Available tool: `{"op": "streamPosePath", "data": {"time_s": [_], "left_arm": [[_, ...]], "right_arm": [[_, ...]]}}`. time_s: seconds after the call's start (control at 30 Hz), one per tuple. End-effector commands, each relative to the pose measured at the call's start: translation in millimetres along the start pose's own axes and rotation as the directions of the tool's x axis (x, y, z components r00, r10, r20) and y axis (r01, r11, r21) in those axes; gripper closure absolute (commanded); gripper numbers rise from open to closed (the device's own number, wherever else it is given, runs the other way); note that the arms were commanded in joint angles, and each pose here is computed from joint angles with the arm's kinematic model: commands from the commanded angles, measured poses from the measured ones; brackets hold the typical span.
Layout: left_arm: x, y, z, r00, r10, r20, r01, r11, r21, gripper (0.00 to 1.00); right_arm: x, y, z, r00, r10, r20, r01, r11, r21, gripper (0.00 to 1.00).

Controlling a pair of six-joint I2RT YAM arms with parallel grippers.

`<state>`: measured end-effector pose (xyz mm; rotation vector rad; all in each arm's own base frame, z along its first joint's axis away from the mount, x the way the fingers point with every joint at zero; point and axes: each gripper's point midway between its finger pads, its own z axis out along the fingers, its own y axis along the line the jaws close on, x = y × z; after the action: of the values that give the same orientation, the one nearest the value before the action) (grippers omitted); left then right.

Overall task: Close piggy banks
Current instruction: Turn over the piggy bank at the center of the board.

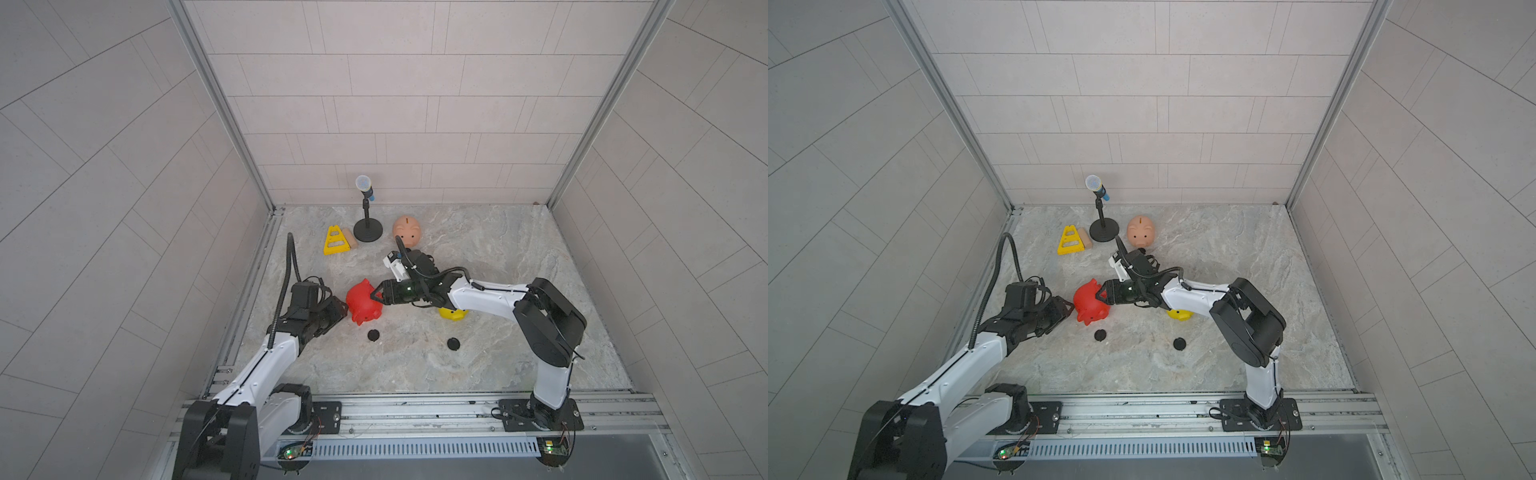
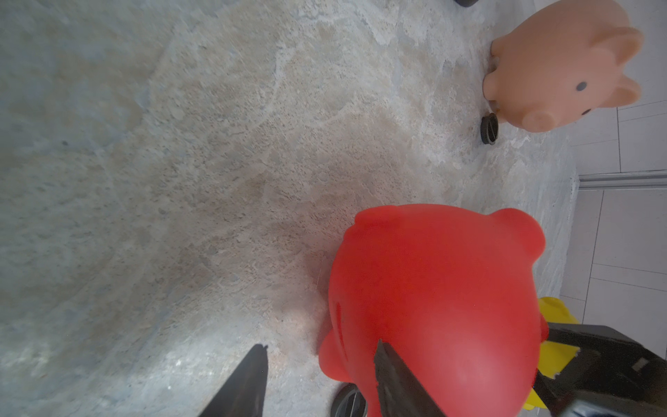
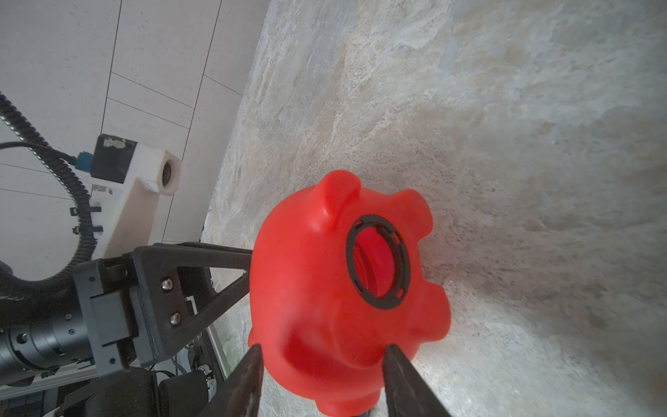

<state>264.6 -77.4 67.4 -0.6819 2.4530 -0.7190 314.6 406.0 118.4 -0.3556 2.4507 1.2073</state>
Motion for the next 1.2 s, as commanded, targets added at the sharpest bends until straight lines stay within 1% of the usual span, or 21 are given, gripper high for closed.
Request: {"op": "streamPosePath", "data": {"time_s": [0.0, 0.3, 0.63, 0.93, 1.17], "left_arm": [[-4.8, -4.3, 0.1, 1.000, 0.018, 0.011, -0.018, 1.000, 0.014, 0.47], [-4.5, -4.0, 0.4, 1.000, 0.020, 0.011, -0.020, 1.000, 0.013, 0.47], [-2.7, -1.8, 3.8, 1.000, 0.020, 0.000, -0.020, 1.000, 0.009, 0.47], [-1.3, -0.7, 5.3, 1.000, 0.018, -0.008, -0.018, 1.000, 0.006, 0.47], [-1.1, 0.0, 5.7, 1.000, 0.016, -0.011, -0.016, 1.000, 0.002, 0.47]], "right_arm": [[-1.1, 0.4, 5.6, 1.000, 0.001, -0.006, -0.001, 1.000, -0.009, 0.46], [-0.7, -8.4, 12.0, 1.000, 0.016, -0.011, -0.016, 1.000, 0.003, 0.42], [-2.3, 2.0, 6.9, 1.000, 0.016, -0.011, -0.017, 0.999, -0.029, 0.47], [-6.4, 17.7, 2.3, 1.000, 0.029, -0.007, -0.030, 0.995, -0.091, 0.48], [-6.4, 27.0, -1.5, 1.000, 0.027, -0.006, -0.027, 0.994, -0.109, 0.49]]}}
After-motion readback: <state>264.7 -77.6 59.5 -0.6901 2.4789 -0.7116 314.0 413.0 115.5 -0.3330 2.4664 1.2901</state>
